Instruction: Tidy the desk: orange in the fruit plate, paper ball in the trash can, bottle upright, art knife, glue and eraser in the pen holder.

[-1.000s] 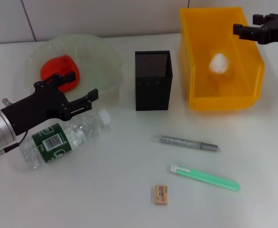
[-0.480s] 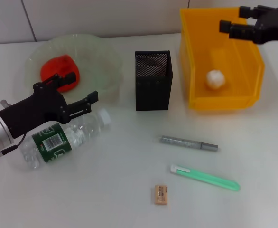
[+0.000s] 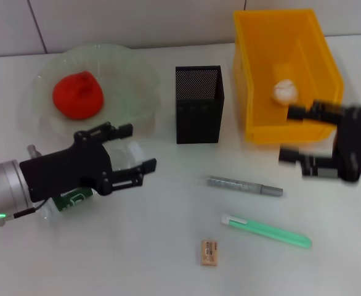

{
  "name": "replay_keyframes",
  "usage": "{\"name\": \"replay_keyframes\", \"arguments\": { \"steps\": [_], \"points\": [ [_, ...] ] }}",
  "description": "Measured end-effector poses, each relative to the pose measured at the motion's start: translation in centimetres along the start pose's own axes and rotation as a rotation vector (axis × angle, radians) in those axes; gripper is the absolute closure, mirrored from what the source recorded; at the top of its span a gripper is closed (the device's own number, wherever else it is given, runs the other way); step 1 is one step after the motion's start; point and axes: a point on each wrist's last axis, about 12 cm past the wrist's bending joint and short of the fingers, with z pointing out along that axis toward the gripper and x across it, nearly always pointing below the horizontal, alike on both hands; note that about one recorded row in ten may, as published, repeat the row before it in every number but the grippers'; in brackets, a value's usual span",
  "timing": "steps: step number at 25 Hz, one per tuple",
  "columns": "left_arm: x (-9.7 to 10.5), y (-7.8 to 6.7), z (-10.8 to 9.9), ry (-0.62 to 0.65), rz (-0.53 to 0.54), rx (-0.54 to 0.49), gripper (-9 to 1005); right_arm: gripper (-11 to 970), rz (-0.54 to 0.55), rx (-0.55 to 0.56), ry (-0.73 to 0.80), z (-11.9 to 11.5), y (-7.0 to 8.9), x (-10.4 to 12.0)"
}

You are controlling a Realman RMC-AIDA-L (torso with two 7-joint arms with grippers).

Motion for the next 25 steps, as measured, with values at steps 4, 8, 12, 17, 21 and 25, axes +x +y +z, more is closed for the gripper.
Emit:
{"name": "replay_keyframes", "arguments": {
  "steps": [4,8,12,17,21,25],
  "points": [
    [-1.1,-0.3,0.6,0.051,-0.018,0.024,165,165,-0.006,-0.017,0.008,-1.1,1.8,3.0],
    [-2.9,-0.1,1.1,0.178,-0.011,-0.008,165,167,0.028,-0.027,0.049,-1.3,2.3,4.4],
    [-4.0,-0.2,1.6,0.247,-0.014,-0.006,165,167,0.033,-0.026,0.056,-1.0,2.5,5.0],
    [-6.1,-0.6,1.8,0.340,-0.028,-0.020,166,167,0.037,-0.024,0.065,-0.9,2.6,5.4],
    [-7.7,-1.3,2.4,0.451,0.007,-0.073,166,167,0.042,-0.021,0.073,-0.9,2.6,5.6],
    [-8.9,-2.5,3.8,0.556,0.076,-0.103,166,167,0.044,-0.023,0.089,-0.8,2.6,5.8]
  ]
}}
